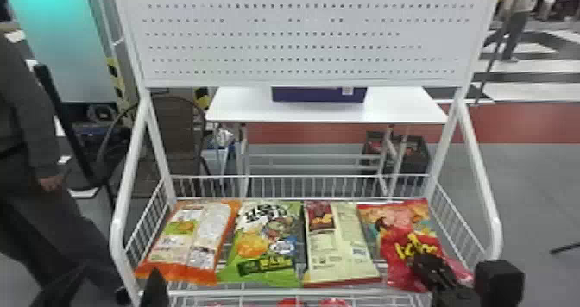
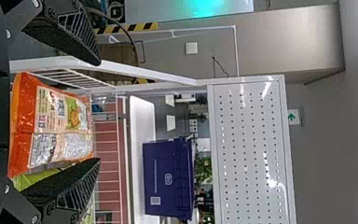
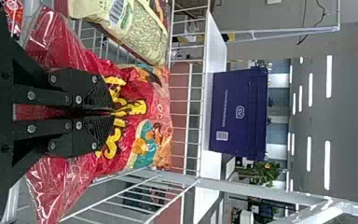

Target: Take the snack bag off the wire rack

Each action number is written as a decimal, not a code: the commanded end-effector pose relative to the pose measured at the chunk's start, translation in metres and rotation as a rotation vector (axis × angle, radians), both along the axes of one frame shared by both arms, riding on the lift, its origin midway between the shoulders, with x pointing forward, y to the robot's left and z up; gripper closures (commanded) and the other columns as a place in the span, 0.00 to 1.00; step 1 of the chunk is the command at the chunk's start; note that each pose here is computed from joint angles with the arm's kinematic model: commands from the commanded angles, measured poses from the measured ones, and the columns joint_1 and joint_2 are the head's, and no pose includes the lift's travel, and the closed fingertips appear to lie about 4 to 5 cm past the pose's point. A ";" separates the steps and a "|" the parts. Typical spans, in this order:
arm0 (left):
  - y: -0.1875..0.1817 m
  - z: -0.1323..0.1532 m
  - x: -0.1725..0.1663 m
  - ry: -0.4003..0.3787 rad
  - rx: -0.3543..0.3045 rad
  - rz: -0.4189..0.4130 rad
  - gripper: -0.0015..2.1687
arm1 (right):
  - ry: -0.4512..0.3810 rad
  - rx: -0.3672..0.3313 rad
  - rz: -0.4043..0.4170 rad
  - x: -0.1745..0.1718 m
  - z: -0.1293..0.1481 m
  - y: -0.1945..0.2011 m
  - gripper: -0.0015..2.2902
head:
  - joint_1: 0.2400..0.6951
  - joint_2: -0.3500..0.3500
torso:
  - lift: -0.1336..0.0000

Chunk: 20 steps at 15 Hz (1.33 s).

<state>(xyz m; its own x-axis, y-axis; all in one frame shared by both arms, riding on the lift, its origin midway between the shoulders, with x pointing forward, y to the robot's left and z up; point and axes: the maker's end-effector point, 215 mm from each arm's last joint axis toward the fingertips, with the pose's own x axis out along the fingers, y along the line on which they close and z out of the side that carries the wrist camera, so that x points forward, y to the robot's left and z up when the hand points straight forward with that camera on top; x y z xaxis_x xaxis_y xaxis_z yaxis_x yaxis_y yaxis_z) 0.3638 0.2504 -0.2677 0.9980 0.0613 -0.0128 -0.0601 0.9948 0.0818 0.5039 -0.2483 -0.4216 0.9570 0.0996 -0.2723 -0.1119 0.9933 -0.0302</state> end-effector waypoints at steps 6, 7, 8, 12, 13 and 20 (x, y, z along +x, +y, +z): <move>-0.002 0.003 -0.001 -0.003 -0.002 -0.003 0.08 | -0.126 0.080 0.021 -0.034 0.082 0.009 0.84 | 0.57 0.50 | 1.00; -0.002 0.004 -0.001 -0.003 -0.002 -0.003 0.08 | -0.130 0.083 0.032 -0.042 0.088 0.012 0.84 | 0.57 0.50 | 1.00; -0.002 0.005 -0.001 -0.005 -0.002 -0.003 0.08 | -0.141 0.083 0.050 -0.053 0.098 0.019 0.84 | 0.57 0.50 | 1.00; -0.002 0.005 -0.003 -0.005 -0.003 -0.004 0.08 | -0.272 0.086 0.060 -0.101 0.152 0.025 0.84 | 0.57 0.50 | 1.00; -0.001 0.006 -0.004 -0.007 -0.002 -0.001 0.08 | -0.268 0.078 0.057 -0.108 0.153 0.021 0.84 | 0.57 0.50 | 1.00; -0.001 0.007 -0.006 -0.007 -0.003 -0.002 0.08 | -0.257 0.080 0.020 -0.129 0.150 0.000 0.84 | 0.57 0.50 | 1.00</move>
<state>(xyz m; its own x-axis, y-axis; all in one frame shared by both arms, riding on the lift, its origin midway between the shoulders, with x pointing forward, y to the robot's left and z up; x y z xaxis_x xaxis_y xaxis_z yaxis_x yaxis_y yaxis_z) 0.3581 0.2488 -0.2610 0.9983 0.0584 -0.0058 -0.0577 0.9953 0.0777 0.3769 -0.2470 -0.2719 0.9909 0.1340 -0.0104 -0.1338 0.9908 0.0180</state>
